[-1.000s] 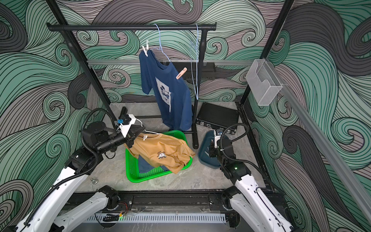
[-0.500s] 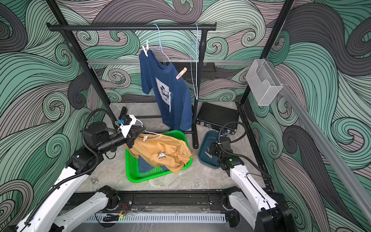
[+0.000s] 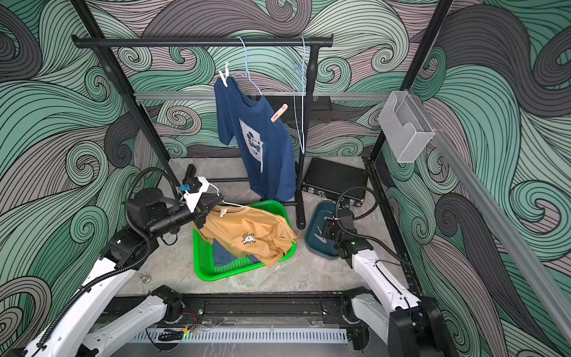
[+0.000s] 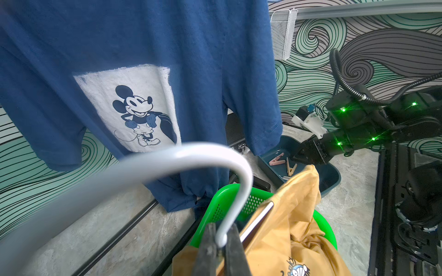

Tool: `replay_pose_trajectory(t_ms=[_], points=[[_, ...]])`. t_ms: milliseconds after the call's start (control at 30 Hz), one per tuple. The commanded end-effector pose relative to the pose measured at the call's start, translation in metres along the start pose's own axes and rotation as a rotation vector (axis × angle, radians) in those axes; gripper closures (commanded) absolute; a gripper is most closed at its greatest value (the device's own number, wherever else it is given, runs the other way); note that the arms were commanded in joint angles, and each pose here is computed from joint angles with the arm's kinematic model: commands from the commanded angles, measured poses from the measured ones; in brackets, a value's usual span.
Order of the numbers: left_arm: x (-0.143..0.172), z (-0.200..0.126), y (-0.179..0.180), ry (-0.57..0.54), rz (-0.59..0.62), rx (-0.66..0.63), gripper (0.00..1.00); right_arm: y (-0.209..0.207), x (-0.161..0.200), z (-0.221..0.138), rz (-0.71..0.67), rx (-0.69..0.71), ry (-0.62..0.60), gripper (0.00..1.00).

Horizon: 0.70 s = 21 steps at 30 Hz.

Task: Remove the clothespins securing t-shirts to the hanger
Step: Place the clothespin in the storage box, then adjust the hanger.

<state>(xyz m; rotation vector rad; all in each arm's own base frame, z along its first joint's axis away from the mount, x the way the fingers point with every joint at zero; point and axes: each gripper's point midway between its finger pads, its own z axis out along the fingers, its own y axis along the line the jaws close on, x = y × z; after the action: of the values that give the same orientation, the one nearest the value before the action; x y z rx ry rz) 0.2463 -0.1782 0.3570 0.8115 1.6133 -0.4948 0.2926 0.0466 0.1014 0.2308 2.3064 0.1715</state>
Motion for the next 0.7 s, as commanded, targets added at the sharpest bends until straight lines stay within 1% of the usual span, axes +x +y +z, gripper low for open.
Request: replay_pose_trajectory(t_ms=[0, 133, 233, 367, 500, 600, 667], points=[[-0.01, -0.005, -0.001, -0.038, 0.006, -0.001, 1.0, 0.009, -0.029, -0.027, -0.08, -0.044, -0.09, 0.51], [-0.01, -0.005, -0.001, -0.041, 0.008, 0.002, 1.0, 0.022, -0.056, -0.076, -0.2, -0.125, -0.243, 0.46], [-0.011, -0.004, -0.001, -0.045, 0.006, 0.006, 1.0, 0.04, -0.076, -0.122, -0.283, -0.222, -0.372, 0.44], [-0.011, -0.002, -0.003, -0.047, 0.002, 0.018, 1.0, 0.079, -0.093, -0.176, -0.383, -0.438, -0.463, 0.42], [-0.011, -0.002, -0.004, -0.053, 0.003, 0.026, 1.0, 0.123, -0.102, -0.215, -0.453, -0.667, -0.473, 0.44], [-0.01, -0.001, -0.005, -0.052, 0.007, 0.031, 1.0, 0.154, -0.094, -0.235, -0.532, -0.806, -0.427, 0.44], [-0.009, -0.001, -0.005, -0.05, 0.006, 0.033, 1.0, 0.175, -0.091, -0.246, -0.584, -0.867, -0.415, 0.45]])
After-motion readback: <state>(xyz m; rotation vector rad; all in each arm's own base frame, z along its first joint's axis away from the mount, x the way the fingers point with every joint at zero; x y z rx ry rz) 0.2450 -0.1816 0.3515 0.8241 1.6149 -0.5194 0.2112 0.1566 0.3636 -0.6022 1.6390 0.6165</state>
